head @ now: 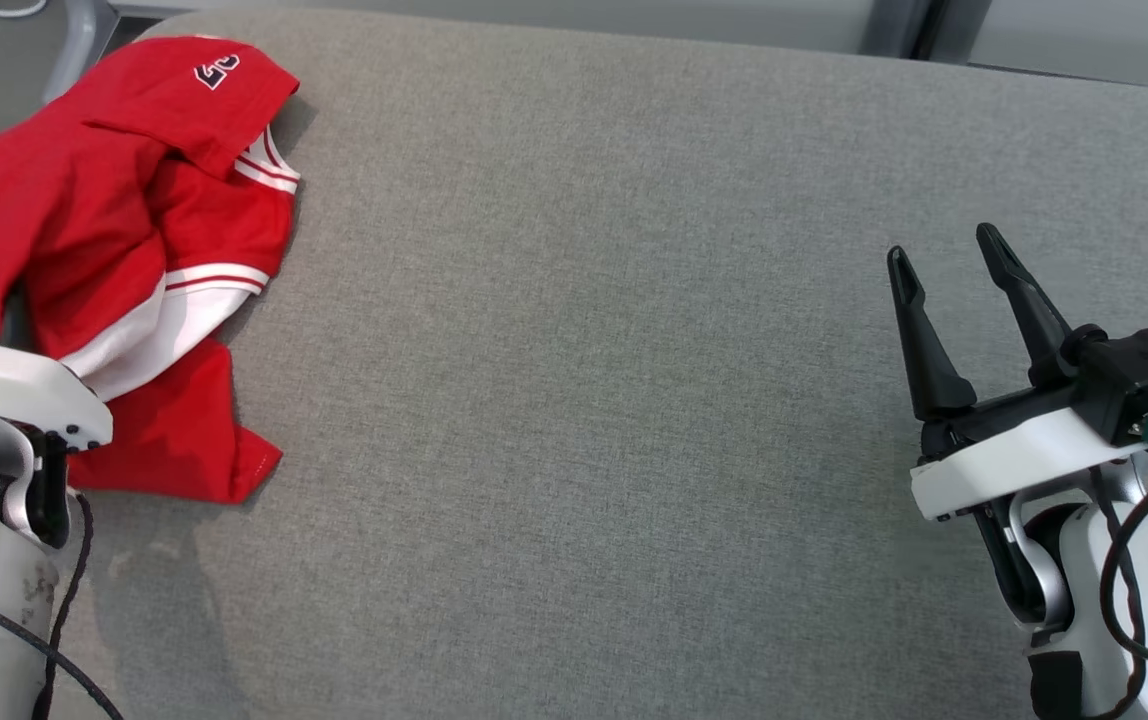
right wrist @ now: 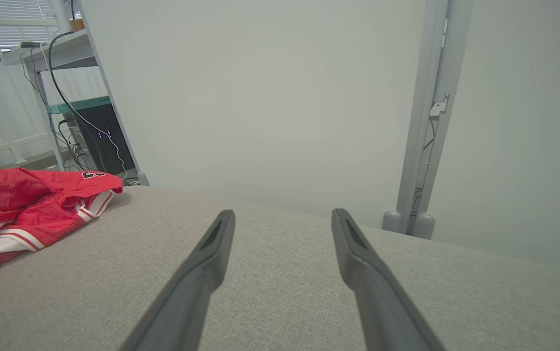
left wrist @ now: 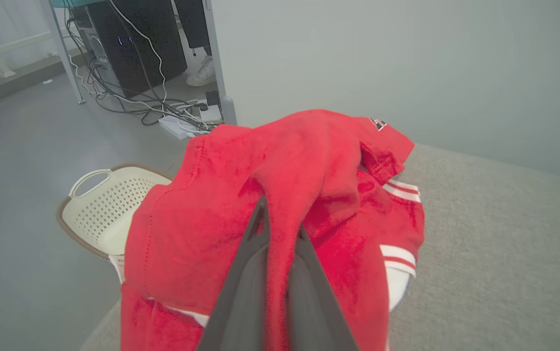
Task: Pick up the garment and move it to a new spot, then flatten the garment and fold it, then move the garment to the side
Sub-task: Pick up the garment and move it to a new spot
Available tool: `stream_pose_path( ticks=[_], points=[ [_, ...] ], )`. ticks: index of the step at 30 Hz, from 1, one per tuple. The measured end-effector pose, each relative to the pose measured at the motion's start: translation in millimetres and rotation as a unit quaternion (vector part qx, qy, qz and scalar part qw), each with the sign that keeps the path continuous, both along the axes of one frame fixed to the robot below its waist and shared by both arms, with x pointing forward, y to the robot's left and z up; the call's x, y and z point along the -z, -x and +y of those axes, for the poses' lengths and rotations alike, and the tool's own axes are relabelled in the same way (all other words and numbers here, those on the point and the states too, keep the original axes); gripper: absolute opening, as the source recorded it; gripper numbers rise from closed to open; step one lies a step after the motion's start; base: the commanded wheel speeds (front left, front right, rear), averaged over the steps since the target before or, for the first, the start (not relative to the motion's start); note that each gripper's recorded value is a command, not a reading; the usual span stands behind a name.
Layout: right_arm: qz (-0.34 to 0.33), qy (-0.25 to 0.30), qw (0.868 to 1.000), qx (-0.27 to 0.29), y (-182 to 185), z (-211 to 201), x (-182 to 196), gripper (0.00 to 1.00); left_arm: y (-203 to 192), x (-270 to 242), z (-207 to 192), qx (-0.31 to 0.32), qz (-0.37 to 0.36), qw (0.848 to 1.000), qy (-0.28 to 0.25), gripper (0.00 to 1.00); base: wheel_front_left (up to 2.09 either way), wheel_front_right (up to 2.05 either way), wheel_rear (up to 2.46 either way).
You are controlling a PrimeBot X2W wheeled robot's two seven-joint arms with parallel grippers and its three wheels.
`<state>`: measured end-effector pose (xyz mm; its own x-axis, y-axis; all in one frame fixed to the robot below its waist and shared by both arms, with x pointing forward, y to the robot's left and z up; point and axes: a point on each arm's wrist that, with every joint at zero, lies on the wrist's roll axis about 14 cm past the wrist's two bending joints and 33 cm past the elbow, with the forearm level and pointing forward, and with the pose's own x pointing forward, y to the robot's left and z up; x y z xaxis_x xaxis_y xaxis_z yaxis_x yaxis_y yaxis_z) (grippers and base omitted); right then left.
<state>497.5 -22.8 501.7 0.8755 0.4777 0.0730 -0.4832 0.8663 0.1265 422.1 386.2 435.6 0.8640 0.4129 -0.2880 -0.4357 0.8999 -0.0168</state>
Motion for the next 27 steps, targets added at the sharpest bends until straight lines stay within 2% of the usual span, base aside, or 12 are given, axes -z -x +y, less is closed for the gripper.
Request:
stream_pose_path(
  ticks=[4, 10, 21, 27],
  points=[
    [-0.019, -0.005, 1.000, 0.016, 6, -11, -16, 1.00, -15, -47, -2, 0.017, -0.067, 0.997, -0.036, 0.00, 0.00, 0.00, 0.00],
    [-0.029, -0.009, 0.999, 0.040, 27, -30, -31, 1.00, -5, -73, -25, 0.048, -0.112, 0.991, -0.061, 0.00, 0.00, 0.00, 0.00],
    [-0.035, -0.002, 0.994, 0.108, 66, -84, -45, 1.00, 3, -97, -128, 0.156, -0.157, 0.975, -0.038, 0.00, 0.00, 0.00, 0.00],
    [-0.043, -0.005, 0.988, 0.150, 77, -115, -52, 1.00, -4, -122, -191, 0.231, -0.188, 0.954, -0.025, 0.00, 0.00, 0.00, 0.00]
  ],
)
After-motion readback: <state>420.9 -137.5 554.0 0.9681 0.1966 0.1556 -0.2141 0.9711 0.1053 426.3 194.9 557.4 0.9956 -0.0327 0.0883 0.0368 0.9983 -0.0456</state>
